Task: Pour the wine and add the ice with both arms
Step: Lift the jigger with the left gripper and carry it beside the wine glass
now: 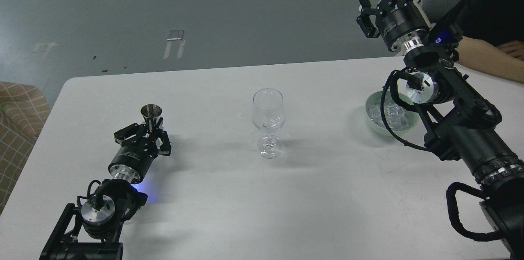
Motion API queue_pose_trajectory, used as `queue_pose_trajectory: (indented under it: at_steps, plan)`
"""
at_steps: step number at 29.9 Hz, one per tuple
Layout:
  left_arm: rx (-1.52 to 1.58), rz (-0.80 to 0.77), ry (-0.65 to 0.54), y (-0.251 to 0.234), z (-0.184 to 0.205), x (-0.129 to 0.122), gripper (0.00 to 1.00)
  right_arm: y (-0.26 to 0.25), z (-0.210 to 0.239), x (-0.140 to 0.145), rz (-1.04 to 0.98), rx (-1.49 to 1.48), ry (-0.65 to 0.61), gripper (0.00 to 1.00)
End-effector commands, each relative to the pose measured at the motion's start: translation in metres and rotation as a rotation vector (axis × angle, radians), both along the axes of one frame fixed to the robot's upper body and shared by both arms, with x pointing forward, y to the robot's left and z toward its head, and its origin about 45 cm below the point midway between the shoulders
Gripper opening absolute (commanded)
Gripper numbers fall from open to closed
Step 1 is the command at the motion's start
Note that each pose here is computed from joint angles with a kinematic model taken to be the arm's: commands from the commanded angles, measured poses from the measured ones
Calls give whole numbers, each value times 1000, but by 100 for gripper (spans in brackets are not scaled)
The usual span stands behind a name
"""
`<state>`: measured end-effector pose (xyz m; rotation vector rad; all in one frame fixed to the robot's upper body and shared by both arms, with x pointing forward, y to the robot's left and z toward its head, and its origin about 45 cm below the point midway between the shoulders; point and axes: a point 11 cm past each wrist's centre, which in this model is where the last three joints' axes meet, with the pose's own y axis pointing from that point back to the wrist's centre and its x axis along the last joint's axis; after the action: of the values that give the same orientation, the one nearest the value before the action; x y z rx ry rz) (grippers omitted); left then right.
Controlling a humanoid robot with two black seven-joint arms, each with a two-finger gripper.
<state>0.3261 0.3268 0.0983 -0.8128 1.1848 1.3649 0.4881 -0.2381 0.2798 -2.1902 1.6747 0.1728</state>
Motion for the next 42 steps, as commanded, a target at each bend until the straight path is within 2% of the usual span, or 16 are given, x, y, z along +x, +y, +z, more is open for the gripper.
queue_pose_trajectory:
  at_steps: [1, 21, 27, 42]
  plan:
    - [-1, -6, -17, -1, 3, 2, 0, 0, 0, 0, 0, -1, -1, 100]
    - [32, -85, -119, -18, 53, 40, 0, -7, -5, 1, -39, -12, 22, 100]
    - [37, -208, -145, -46, 78, 39, 0, -11, -9, 0, -46, -16, 33, 100]
    - [76, -342, -113, -98, 109, 23, 0, -14, -14, -2, -56, -16, 45, 100]
